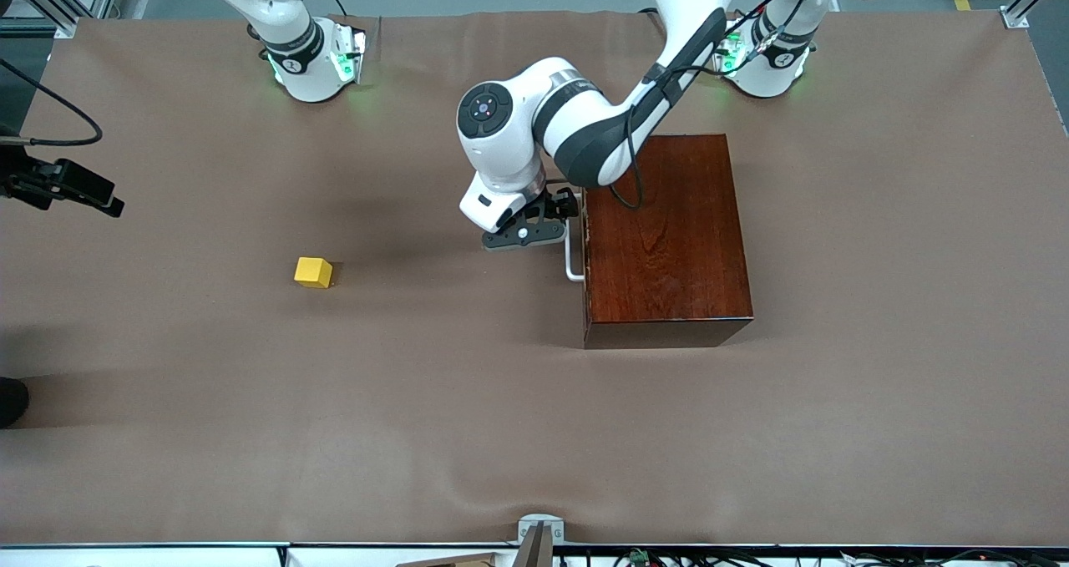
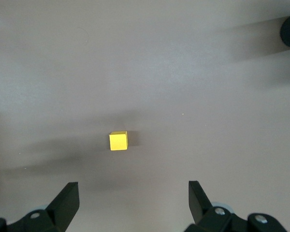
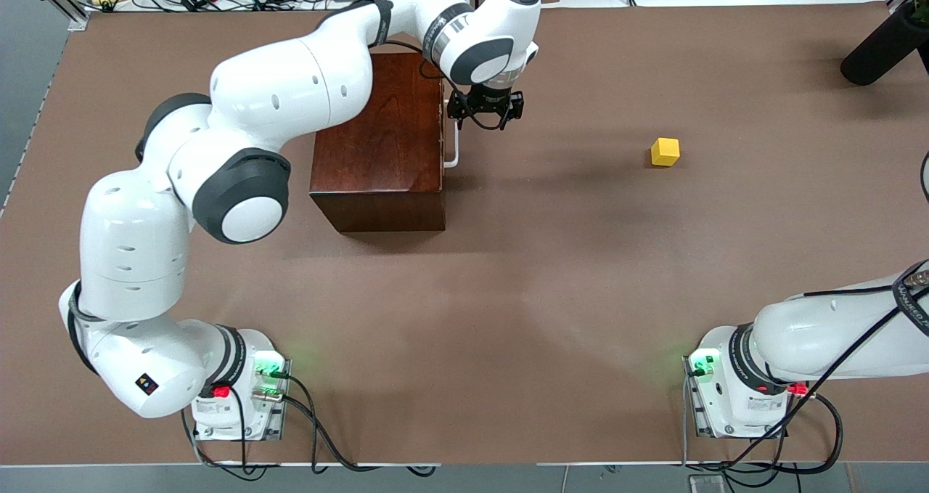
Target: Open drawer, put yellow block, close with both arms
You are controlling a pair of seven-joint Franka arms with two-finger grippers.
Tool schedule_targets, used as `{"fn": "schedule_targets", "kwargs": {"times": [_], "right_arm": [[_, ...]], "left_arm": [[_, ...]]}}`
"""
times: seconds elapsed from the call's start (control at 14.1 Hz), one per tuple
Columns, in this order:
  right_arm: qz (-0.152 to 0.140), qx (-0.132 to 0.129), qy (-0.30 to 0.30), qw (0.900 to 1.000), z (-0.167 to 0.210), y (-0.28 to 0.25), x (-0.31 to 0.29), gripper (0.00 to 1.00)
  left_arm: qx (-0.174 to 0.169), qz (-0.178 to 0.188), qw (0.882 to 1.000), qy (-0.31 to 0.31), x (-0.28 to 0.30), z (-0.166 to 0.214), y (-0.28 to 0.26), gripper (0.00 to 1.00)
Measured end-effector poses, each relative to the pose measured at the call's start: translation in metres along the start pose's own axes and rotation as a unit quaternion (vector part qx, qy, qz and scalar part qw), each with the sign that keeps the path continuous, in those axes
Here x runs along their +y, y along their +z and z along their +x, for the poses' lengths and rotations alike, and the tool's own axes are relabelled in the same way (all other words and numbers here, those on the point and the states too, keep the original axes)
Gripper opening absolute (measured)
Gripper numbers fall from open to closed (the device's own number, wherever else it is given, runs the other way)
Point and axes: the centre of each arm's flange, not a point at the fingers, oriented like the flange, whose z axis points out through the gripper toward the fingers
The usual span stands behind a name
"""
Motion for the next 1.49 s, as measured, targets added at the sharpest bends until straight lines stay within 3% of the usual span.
{"fn": "schedule_targets", "kwargs": {"times": [0.78, 1.49], "right_arm": [[0.000, 0.000, 0.000, 1.000, 0.000, 0.000, 0.000, 1.00], [0.000, 0.000, 0.000, 1.000, 0.000, 0.000, 0.000, 1.00]], "left_arm": [[-0.021, 0.041, 0.999, -0.006, -0.008, 0.005, 0.033, 1.00], [-0.012, 0.035, 0.999, -0.001, 0.001, 0.005, 0.045, 1.00]]}}
